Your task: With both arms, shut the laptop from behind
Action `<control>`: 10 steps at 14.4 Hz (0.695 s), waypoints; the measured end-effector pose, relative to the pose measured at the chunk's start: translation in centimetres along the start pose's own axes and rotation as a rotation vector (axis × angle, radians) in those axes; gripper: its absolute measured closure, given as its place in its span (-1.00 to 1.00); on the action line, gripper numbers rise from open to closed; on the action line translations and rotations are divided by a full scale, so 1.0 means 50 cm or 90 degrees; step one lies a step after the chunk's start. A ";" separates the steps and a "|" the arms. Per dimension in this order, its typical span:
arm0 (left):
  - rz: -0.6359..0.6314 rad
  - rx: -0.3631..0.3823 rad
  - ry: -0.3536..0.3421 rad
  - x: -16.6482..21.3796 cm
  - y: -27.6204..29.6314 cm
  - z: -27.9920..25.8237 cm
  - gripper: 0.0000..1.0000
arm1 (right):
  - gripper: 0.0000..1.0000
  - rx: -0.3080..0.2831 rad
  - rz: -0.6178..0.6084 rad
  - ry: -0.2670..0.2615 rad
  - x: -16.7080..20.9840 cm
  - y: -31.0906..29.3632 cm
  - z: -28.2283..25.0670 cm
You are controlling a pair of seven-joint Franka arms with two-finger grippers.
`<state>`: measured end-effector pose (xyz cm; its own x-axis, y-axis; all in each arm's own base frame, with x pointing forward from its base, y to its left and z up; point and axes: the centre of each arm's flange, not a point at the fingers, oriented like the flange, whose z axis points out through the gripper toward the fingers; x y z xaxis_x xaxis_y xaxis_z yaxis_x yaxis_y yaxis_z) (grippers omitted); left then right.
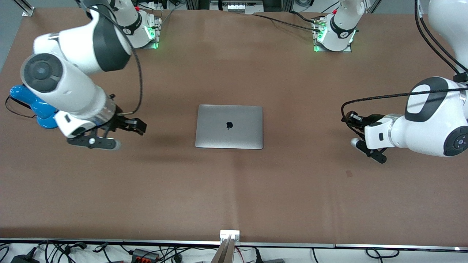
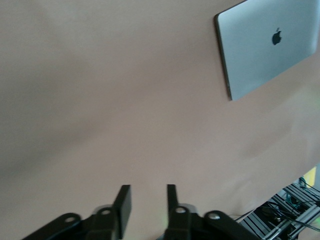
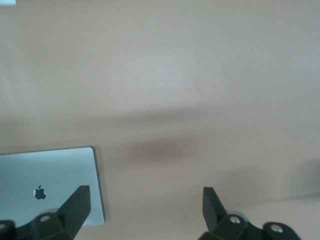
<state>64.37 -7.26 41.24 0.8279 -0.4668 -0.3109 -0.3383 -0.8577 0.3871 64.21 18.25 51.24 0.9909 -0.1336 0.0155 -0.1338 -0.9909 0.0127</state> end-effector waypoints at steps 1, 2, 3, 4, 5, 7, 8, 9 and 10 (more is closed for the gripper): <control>-0.005 0.014 0.000 -0.004 0.002 -0.008 -0.02 | -1.00 0.002 0.012 0.006 0.006 0.026 -0.016; -0.010 0.033 -0.001 -0.009 0.002 -0.017 -0.20 | -1.00 0.001 0.018 0.003 0.009 0.056 -0.028; -0.021 0.051 0.000 -0.016 0.005 -0.027 -0.41 | -1.00 -0.003 0.015 -0.006 0.011 0.085 -0.036; -0.039 0.067 0.002 -0.023 0.010 -0.038 -0.59 | -1.00 -0.005 0.009 -0.011 0.012 0.109 -0.043; -0.059 0.088 0.005 -0.030 0.017 -0.051 -0.81 | -1.00 -0.006 0.008 -0.012 0.017 0.133 -0.048; -0.093 0.152 0.012 -0.039 0.052 -0.076 -1.00 | -1.00 -0.006 0.016 -0.008 0.033 0.200 -0.057; -0.106 0.191 0.016 -0.039 0.082 -0.086 -1.00 | -1.00 -0.003 0.018 -0.006 0.042 0.243 -0.063; -0.117 0.225 0.023 -0.039 0.119 -0.094 -1.00 | -1.00 0.000 0.017 -0.001 0.049 0.289 -0.073; -0.126 0.247 0.033 -0.040 0.157 -0.101 -1.00 | -1.00 0.003 0.010 0.008 0.055 0.334 -0.089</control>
<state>62.33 -11.99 49.29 0.9115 -0.2822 -0.2991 -0.3058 -0.9515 -0.0341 64.64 1.41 55.94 0.9884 -0.1494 0.0278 -0.1496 -0.9887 0.0071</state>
